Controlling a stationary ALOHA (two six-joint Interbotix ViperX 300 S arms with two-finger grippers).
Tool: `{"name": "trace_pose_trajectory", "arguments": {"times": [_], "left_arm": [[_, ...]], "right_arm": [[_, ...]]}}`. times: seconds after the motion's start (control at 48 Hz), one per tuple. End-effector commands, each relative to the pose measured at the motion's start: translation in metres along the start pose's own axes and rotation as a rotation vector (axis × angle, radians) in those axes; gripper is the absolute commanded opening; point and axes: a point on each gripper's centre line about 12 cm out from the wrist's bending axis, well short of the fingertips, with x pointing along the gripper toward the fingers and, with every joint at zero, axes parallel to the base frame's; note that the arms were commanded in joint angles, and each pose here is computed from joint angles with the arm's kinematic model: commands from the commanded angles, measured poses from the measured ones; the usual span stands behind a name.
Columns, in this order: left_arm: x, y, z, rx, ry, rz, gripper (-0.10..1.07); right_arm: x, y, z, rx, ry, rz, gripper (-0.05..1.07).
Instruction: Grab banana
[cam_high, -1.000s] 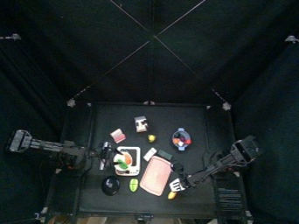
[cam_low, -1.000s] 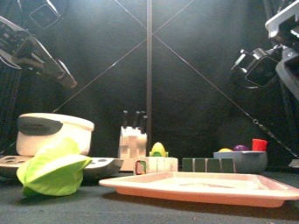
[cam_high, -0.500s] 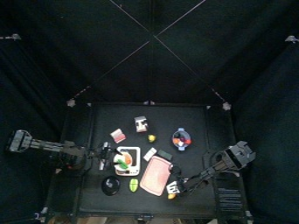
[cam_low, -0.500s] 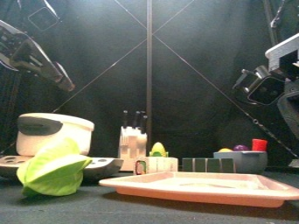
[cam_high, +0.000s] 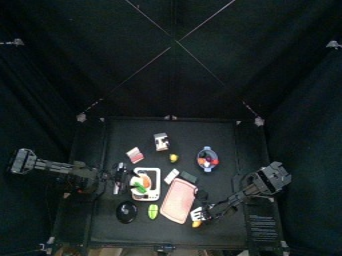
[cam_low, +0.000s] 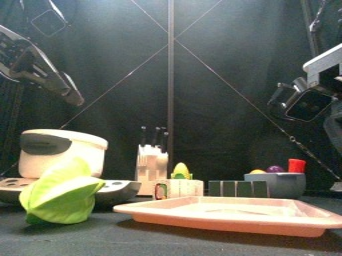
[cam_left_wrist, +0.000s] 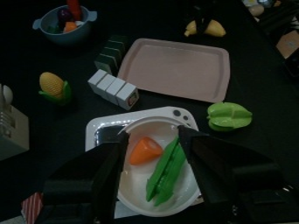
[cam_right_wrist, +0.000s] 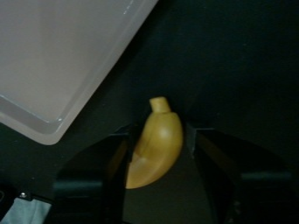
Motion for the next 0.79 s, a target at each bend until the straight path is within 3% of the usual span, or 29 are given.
{"name": "trace_pose_trajectory", "arguments": {"times": [0.0, 0.271, 0.604, 0.771], "left_arm": [[0.000, 0.001, 0.006, -0.004, -0.021, 0.002, 0.87], [0.000, 0.001, 0.005, -0.002, -0.020, 0.001, 0.87], [0.000, 0.001, 0.005, -0.002, -0.020, 0.001, 0.87], [0.000, 0.000, 0.004, -0.002, -0.024, 0.000, 0.87]], "right_arm": [[-0.007, 0.003, -0.002, 0.001, 0.004, 0.015, 0.75], [-0.020, 0.006, 0.001, -0.002, -0.006, 0.026, 0.53], [-0.049, 0.006, 0.015, -0.034, -0.071, 0.037, 0.52], [-0.063, 0.013, 0.026, -0.073, -0.121, 0.104, 0.52]]}}
